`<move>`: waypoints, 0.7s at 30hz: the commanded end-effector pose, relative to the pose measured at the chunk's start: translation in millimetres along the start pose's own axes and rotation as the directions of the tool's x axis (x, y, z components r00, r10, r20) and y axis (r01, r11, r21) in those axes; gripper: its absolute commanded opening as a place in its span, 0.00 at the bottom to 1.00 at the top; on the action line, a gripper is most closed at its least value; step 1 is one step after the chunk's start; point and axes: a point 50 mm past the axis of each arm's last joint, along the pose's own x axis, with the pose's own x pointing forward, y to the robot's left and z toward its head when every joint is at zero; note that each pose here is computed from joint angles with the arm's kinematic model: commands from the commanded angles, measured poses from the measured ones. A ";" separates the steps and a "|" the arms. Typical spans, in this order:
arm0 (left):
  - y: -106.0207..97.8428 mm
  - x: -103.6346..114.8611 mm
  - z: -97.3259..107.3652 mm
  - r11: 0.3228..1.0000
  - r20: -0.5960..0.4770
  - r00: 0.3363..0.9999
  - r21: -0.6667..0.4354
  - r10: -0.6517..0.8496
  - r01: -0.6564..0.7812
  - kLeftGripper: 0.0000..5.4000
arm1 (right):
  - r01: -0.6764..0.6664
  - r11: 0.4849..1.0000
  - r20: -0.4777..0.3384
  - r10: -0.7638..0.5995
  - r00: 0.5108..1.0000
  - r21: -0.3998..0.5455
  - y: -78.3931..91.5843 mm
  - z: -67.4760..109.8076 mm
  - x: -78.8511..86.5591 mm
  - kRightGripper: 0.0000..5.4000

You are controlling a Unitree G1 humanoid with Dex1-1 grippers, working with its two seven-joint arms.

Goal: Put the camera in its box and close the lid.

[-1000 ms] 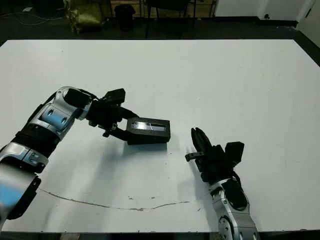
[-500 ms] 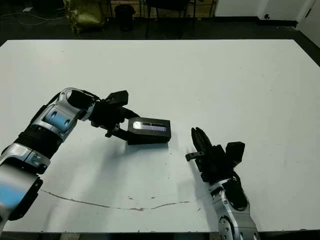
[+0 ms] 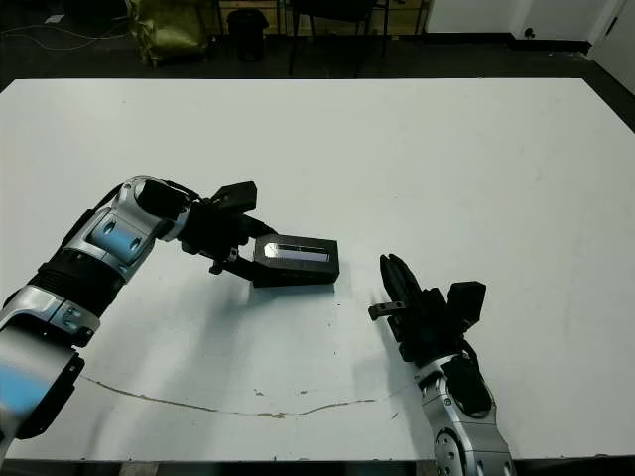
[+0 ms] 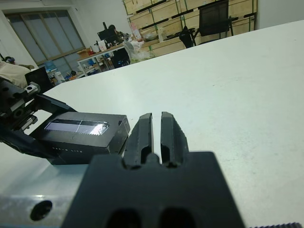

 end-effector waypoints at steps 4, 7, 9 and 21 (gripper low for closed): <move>-3.7 -6.6 -28.1 0.997 -0.058 0.998 -0.079 0.015 -0.019 0.48 | 0.013 1.000 -0.024 -0.013 1.000 -0.003 -2.7 -3.4 -2.8 0.00; -3.5 -8.9 -34.1 0.994 -0.073 0.997 -0.103 0.017 -0.025 0.48 | 0.009 1.000 -0.016 -0.009 1.000 -0.006 -2.6 -2.6 -2.6 0.00; -3.6 -10.4 -37.2 0.993 -0.081 0.997 -0.114 0.017 -0.026 0.48 | 0.007 1.000 -0.015 -0.007 1.000 -0.001 -2.9 -2.6 -2.4 0.00; -8.6 -10.4 -52.8 0.981 -0.076 0.997 -0.191 0.005 -0.019 0.48 | 0.010 1.000 -0.020 -0.011 1.000 -0.024 -3.1 -1.7 -2.7 0.00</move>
